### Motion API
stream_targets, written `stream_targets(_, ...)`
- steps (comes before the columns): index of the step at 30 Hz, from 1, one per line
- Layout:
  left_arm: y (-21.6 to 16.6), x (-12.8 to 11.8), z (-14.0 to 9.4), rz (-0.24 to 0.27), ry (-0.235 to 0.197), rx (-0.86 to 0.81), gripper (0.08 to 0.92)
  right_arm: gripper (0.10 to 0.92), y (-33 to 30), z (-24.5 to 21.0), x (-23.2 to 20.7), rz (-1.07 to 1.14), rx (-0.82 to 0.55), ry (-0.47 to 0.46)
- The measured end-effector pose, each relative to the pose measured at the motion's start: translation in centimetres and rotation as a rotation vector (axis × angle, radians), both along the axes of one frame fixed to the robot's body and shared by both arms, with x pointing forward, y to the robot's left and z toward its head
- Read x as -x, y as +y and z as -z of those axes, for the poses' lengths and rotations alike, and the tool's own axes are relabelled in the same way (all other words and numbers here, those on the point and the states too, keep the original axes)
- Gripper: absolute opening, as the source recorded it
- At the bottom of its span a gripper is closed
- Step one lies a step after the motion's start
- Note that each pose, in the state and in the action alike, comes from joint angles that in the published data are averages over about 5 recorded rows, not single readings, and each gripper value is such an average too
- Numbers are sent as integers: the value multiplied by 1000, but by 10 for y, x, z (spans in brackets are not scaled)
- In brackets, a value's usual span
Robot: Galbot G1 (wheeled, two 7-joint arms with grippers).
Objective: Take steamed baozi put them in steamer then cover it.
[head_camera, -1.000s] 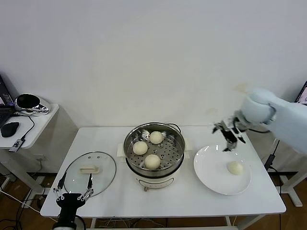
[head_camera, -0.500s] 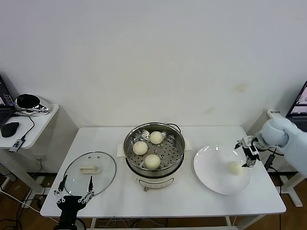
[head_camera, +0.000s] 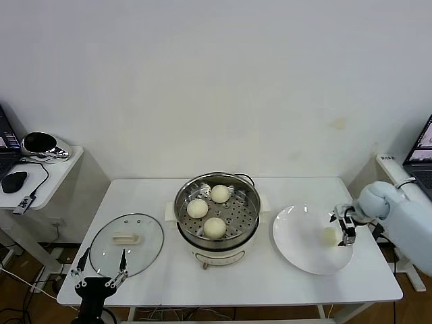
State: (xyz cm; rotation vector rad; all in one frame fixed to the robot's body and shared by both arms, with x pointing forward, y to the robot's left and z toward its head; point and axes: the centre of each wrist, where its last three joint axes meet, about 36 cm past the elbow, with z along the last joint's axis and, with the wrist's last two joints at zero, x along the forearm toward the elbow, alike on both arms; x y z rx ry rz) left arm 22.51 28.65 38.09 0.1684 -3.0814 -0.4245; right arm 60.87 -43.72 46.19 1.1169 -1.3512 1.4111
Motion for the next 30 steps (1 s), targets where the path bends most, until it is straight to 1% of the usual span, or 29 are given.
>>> stream_targets(6,0,-1,0,-2,-2,1,823,821,3,12,-3,9,8,2)
stream_targets(9,0,-1,0,-3,-3,1,823,801,4,14,-3,10,16,1)
stream_targets(16,1,-2,1,-5,-4,0,823,716,6,15,-5,15,29,0)
stream_targets(20,1,-3,1,-6,-6,0,823,651,8,14,-7,13,30,0)
stream_targets(24,2,-3,0,-4,-7,-1,823,614,10,6,-7,13,25,-4)
stream_targets(30,2,-4,0,-3,-8,-4,823,621,16,-27,-8,7,15,-31)
